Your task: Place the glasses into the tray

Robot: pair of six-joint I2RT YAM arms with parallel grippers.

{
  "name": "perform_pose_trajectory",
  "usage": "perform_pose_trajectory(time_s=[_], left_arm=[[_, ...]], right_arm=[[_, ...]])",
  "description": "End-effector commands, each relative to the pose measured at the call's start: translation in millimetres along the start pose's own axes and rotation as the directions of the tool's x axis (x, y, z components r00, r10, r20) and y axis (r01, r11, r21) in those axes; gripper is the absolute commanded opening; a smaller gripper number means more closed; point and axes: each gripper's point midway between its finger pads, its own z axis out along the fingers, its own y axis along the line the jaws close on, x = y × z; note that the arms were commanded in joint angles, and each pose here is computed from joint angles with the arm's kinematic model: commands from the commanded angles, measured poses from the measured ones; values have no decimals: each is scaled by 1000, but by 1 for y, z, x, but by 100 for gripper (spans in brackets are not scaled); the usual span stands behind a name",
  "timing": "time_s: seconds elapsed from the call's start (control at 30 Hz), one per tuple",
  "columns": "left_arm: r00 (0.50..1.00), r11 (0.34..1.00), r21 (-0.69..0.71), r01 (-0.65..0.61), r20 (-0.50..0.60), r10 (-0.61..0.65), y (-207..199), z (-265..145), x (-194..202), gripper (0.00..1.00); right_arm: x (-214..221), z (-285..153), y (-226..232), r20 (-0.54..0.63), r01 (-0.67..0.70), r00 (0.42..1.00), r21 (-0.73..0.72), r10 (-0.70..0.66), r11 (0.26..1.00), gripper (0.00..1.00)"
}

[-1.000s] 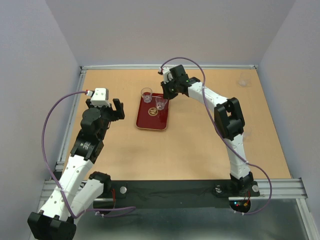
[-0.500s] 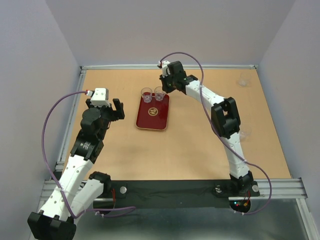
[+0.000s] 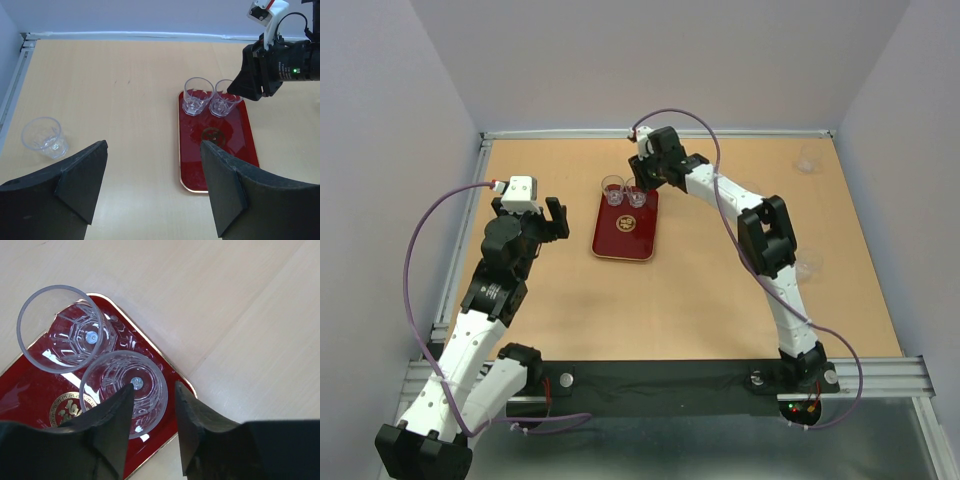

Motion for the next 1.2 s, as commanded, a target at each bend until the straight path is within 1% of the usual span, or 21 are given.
perform_pose_trajectory(time_s=[0.0, 0.17, 0.23, 0.27, 0.37, 0.4, 0.47, 0.53, 0.57, 0.6, 0.63, 0.67, 0.73, 0.77, 0.83, 0.87, 0.93, 1.0, 1.07, 1.1, 1.17], left_arm=[[998, 1000, -4, 2, 58, -2, 1, 0, -11, 85], [998, 1000, -11, 3, 62, -2, 3, -1, -11, 85], [998, 1000, -14, 3, 64, -2, 3, -1, -11, 85], [998, 1000, -16, 3, 61, -2, 4, -1, -10, 85], [998, 1000, -21, 4, 68, -3, 5, -2, -12, 85], [998, 1000, -24, 6, 70, -5, 5, -3, -12, 85], [997, 1000, -28, 10, 73, -8, 6, -3, -12, 85], [997, 999, -35, 12, 77, -9, 7, -3, -13, 85], [997, 999, -38, 12, 78, -9, 8, -3, -13, 85], [997, 999, -41, 14, 78, -10, 8, -3, -13, 85], [997, 999, -47, 15, 76, -11, 9, -2, -12, 85], [997, 999, -50, 17, 76, -13, 10, -2, -12, 85], [997, 998, -64, 16, 72, -12, 12, -1, -10, 86], [997, 997, -69, 19, 71, -14, 13, -1, -10, 86], [997, 996, -83, 22, 69, -17, 15, -1, -8, 88], [997, 995, -95, 26, 71, -19, 17, -1, -8, 88], [997, 994, -106, 35, 73, -27, 19, -1, -8, 91], [996, 992, -121, 43, 79, -33, 22, -2, -9, 94], [996, 989, -139, 55, 78, -44, 25, -1, -7, 97], [996, 988, -144, 60, 79, -49, 26, 0, -7, 99], [995, 986, -152, 70, 76, -59, 29, 3, -5, 99]], right_arm=[[-51, -20, 1, 131, 50, 990, 24, -53, 998, 47], [-70, -48, -2, 166, 86, 982, 55, -94, 995, 49], [-63, -55, -1, 151, 109, 982, 57, -116, 992, 50], [-71, -68, 1, 170, 123, 977, 52, -130, 991, 50], [-57, -82, 9, 148, 180, 972, 16, -181, 983, 50], [-65, -99, 11, 173, 198, 965, 16, -198, 980, 55], [-45, -105, 14, 140, 235, 963, -4, -232, 972, 62], [-47, -129, 16, 157, 265, 952, 3, -262, 964, 65], [-29, -132, 17, 129, 284, 951, -11, -280, 959, 68], [-26, -138, 17, 129, 293, 949, -14, -289, 956, 69], [-32, -156, 17, 155, 309, 940, -4, -305, 951, 70], [-14, -157, 16, 125, 310, 944, -13, -306, 951, 70], [-15, -180, 11, 147, 311, 940, -1, -307, 951, 72], [-1, -182, 9, 128, 302, 946, -9, -299, 953, 72], [7, -194, 5, 129, 294, 948, -8, -290, 956, 74], [3, -211, 0, 156, 296, 943, 6, -293, 955, 77], [27, -218, -1, 134, 293, 948, -8, -289, 956, 81], [29, -241, -4, 172, 301, 940, -3, -296, 954, 86], [46, -251, -8, 172, 271, 949, -21, -263, 962, 90], [43, -264, -7, 200, 266, 945, -13, -258, 964, 90], [61, -268, -12, 189, 225, 958, -20, -217, 974, 90]])
